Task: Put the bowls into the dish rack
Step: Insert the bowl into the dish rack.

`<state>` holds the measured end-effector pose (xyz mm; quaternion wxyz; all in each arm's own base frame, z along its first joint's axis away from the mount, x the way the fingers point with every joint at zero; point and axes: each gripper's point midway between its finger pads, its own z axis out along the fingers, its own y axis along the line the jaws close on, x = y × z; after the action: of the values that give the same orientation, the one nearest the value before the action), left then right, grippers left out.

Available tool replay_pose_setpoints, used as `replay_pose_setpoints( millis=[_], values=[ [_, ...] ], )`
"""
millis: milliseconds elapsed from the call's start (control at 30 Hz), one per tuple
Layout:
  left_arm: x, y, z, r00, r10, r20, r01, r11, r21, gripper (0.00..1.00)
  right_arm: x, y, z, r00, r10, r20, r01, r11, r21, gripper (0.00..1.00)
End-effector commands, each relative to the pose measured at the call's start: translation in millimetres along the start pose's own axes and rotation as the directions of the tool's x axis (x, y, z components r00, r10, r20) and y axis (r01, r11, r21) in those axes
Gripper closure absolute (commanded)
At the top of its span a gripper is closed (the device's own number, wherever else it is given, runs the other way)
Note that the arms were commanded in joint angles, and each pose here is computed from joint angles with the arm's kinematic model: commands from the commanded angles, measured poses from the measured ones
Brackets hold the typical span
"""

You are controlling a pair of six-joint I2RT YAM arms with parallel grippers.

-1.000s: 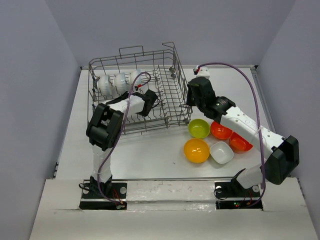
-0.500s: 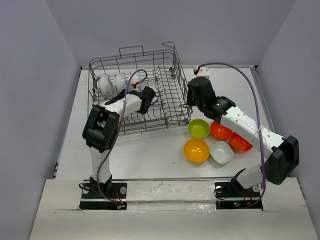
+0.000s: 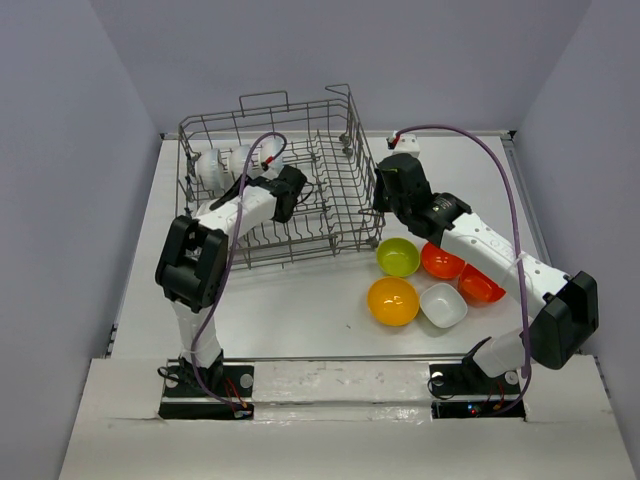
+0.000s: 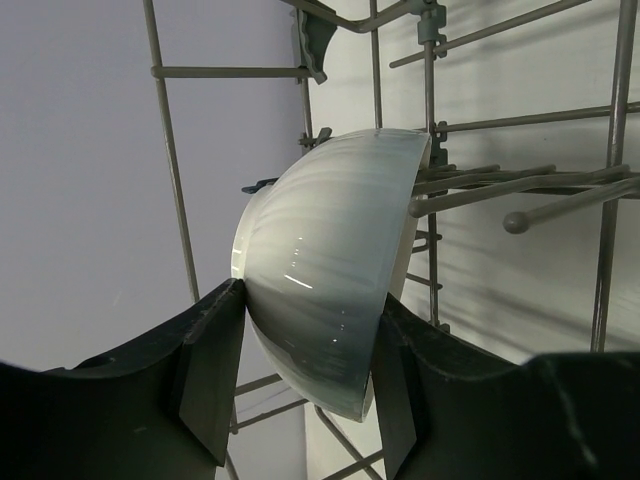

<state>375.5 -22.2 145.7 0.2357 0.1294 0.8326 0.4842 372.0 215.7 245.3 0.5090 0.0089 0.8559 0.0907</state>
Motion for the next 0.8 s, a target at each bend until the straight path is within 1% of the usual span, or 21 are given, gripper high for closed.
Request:
replay_pose_setpoints(
  millis=[0, 267, 400, 500, 633, 767],
  values=[
    [-35, 7, -18, 0.955, -0.28, 0.097, 0.267, 0.955, 0.129, 0.43, -14, 8, -2, 0.997, 0.059, 0.048, -0.058, 0.998, -0.023, 0.99],
    [-29, 18, -12, 0.938, -0.339, 0.074, 0.323, 0.93, 0.173, 0.43, -12, 9, -1, 0.997, 0.057, 0.042, -0.056, 0.998, -0.027, 0.99],
    [-23, 15, -9, 0.927, -0.369, 0.06, 0.348, 0.91, 0.225, 0.43, -12, 9, -1, 0.997, 0.058, 0.043, -0.057, 0.998, -0.031, 0.99],
    [-18, 11, -6, 0.93, -0.365, 0.046, 0.345, 0.908, 0.238, 0.43, -12, 10, -1, 0.997, 0.058, 0.041, -0.057, 0.998, -0.035, 0.99],
    [-17, 0, -4, 0.929, -0.37, 0.034, 0.345, 0.893, 0.288, 0.43, -13, 11, -1, 0.998, 0.056, 0.042, -0.054, 0.998, -0.035, 0.99],
    [-18, -1, -4, 0.922, -0.385, 0.03, 0.357, 0.88, 0.312, 0.42, -12, 10, -1, 0.998, 0.052, 0.041, -0.051, 0.998, -0.036, 0.99]
  ],
)
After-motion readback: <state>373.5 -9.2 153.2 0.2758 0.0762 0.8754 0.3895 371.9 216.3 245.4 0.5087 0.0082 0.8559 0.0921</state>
